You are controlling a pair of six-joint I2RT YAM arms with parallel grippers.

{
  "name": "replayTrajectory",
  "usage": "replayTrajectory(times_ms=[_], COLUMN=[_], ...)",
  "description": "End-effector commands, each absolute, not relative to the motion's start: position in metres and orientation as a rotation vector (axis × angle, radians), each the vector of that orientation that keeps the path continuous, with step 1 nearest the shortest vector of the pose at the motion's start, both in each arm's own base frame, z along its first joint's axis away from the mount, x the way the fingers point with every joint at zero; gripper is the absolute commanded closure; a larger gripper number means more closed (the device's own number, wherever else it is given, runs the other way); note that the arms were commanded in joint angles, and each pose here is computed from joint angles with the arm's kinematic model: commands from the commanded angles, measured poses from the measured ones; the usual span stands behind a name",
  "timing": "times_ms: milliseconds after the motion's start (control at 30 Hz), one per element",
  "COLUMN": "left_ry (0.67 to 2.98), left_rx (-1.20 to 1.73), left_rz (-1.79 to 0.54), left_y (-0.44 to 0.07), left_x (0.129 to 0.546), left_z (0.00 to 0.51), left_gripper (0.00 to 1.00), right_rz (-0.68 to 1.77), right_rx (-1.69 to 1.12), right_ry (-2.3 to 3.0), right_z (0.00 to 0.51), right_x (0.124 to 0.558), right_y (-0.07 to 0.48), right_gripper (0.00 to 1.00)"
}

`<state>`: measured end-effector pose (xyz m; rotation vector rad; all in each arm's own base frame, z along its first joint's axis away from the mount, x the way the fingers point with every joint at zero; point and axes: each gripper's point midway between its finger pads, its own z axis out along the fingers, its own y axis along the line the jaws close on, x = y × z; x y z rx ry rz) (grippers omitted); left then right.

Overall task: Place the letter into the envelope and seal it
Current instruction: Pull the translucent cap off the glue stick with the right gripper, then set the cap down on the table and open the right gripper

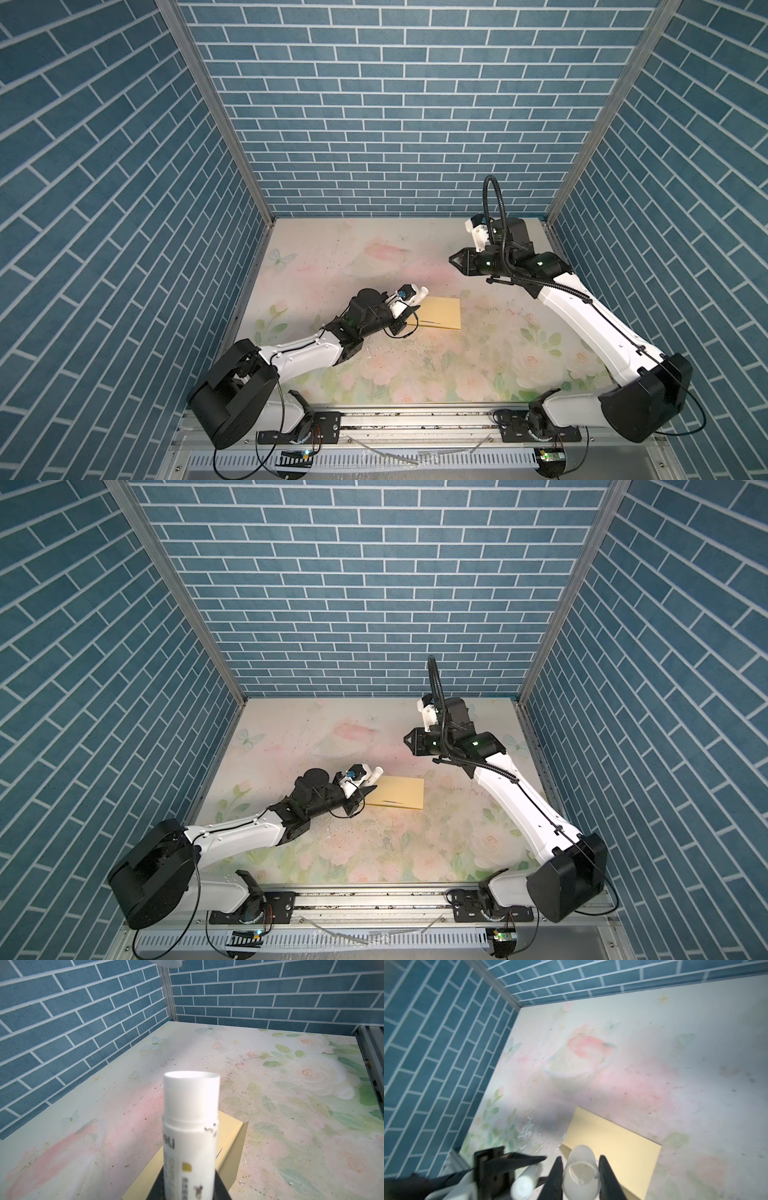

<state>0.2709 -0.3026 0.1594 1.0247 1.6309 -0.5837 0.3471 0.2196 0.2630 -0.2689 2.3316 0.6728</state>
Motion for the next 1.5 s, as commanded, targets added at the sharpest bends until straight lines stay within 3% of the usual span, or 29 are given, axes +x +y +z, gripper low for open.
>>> replayTrajectory(times_ms=[0,267,733,1267,1467], left_ry=[1.598,1.596,1.599,1.613,1.635], left_rx=[1.005,0.997,0.994,0.98,0.905], left_rz=[-0.61,-0.621,-0.622,-0.621,-0.63], left_y=[-0.304,-0.303,-0.303,-0.303,-0.301], left_x=[0.267,0.265,0.265,0.268,0.274], left_z=[0.173,0.175,0.171,0.171,0.176], left_gripper=[1.0,1.0,1.0,1.0,1.0], right_rz=[0.43,0.273,0.159,0.148,0.176], right_rx=[-0.22,-0.099,-0.05,-0.058,-0.053], right_ry=[2.397,2.539,2.699,2.755,2.671], right_z=[0.233,0.149,0.06,0.044,0.087], right_x=[0.389,0.457,0.474,0.46,0.453], right_y=[0.185,0.156,0.139,0.137,0.134], right_gripper=[0.94,0.93,0.84,0.55,0.47])
